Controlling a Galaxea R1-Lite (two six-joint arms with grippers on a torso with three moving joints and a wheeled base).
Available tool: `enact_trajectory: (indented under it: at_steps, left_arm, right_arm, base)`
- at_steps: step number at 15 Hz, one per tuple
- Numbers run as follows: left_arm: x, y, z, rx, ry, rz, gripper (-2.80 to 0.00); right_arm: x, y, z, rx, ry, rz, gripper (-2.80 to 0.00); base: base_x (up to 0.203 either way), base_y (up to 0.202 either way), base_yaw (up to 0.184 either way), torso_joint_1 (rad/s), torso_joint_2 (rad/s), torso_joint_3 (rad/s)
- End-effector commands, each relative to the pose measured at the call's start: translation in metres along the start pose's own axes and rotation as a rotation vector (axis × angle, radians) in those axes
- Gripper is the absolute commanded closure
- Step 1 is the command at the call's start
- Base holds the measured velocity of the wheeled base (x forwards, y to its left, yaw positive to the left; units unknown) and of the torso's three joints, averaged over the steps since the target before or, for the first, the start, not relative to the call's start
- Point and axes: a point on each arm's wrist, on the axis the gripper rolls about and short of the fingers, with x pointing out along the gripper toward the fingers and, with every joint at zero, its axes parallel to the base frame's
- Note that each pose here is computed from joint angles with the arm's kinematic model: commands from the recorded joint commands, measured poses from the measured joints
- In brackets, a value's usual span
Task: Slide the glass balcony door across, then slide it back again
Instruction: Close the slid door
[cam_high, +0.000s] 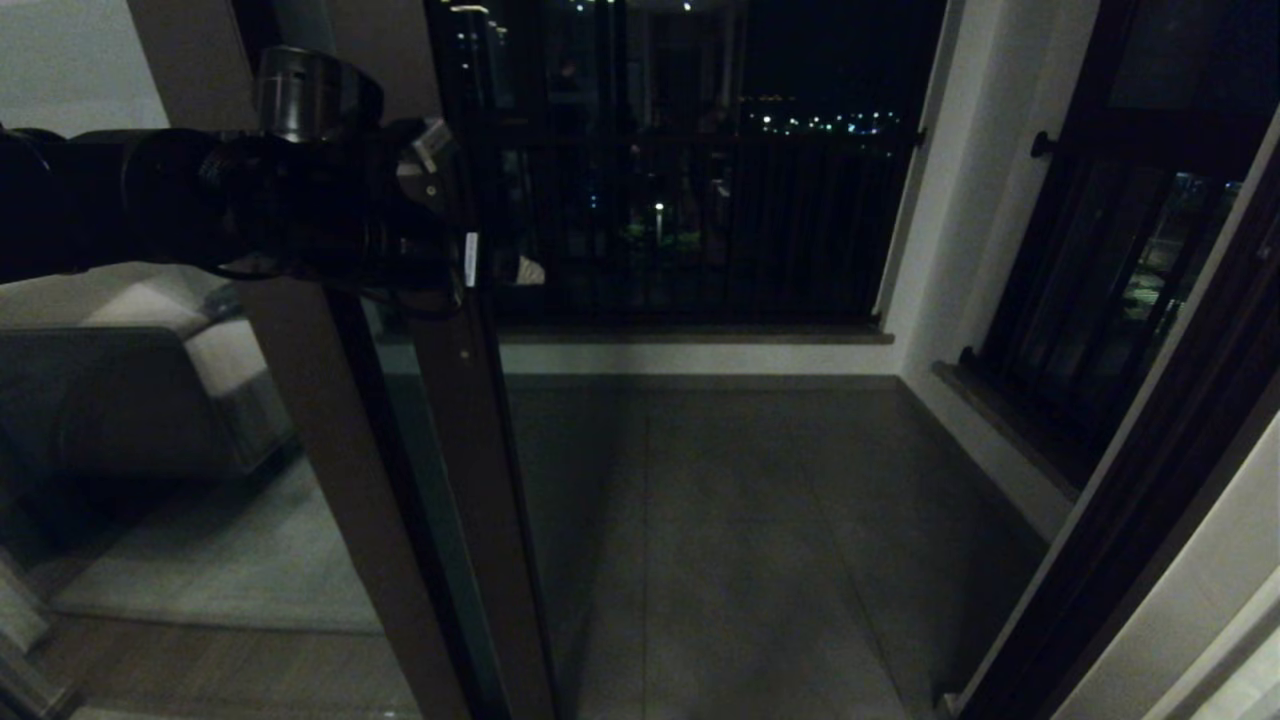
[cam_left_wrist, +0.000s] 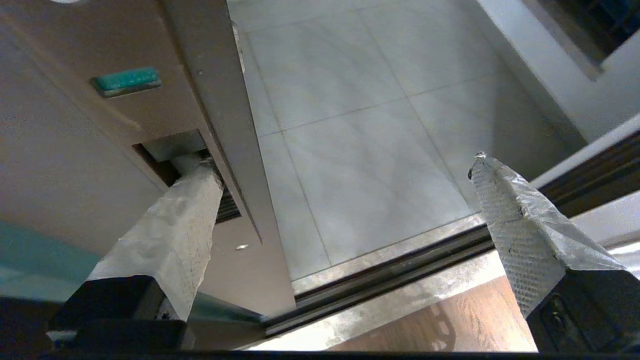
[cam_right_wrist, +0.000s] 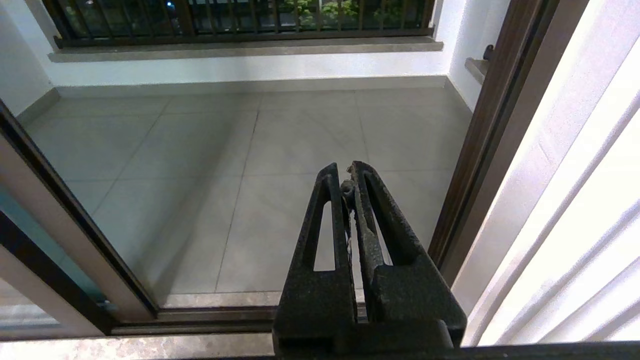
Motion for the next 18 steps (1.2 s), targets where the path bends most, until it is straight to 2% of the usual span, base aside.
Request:
enact_trajectory:
  at_steps: [1, 5, 8, 18]
  left_arm:
    - [0.000, -0.005, -0.001, 0.003, 0.009, 0.011, -2.80]
    - [0.001, -0.019, -0.001, 0.018, 0.009, -0.009, -2.80]
    - [0.006, -0.023, 0.001, 0.025, -0.022, -0.020, -2.80]
    - [0.008, -0.041, 0.000, 0.040, -0.019, -0.074, -2.80]
  right_arm:
    - [0.000, 0.000, 0.000, 0.000, 0.001, 0.000, 0.00]
    - [0.000, 0.000, 0.000, -0.001, 0.001, 0.000, 0.00]
    - [0.000, 0.000, 0.000, -0.001, 0.002, 0.000, 0.00]
    - [0.000, 0.000, 0.000, -0.001, 0.001, 0.000, 0.00]
  base:
    - [0.000, 0.000, 0.000, 0.000, 0.00, 0.000]
    - [0.000, 0.000, 0.000, 0.000, 0.00, 0.000]
    - [0.000, 0.000, 0.000, 0.000, 0.00, 0.000]
    - [0.000, 0.000, 0.000, 0.000, 0.00, 0.000]
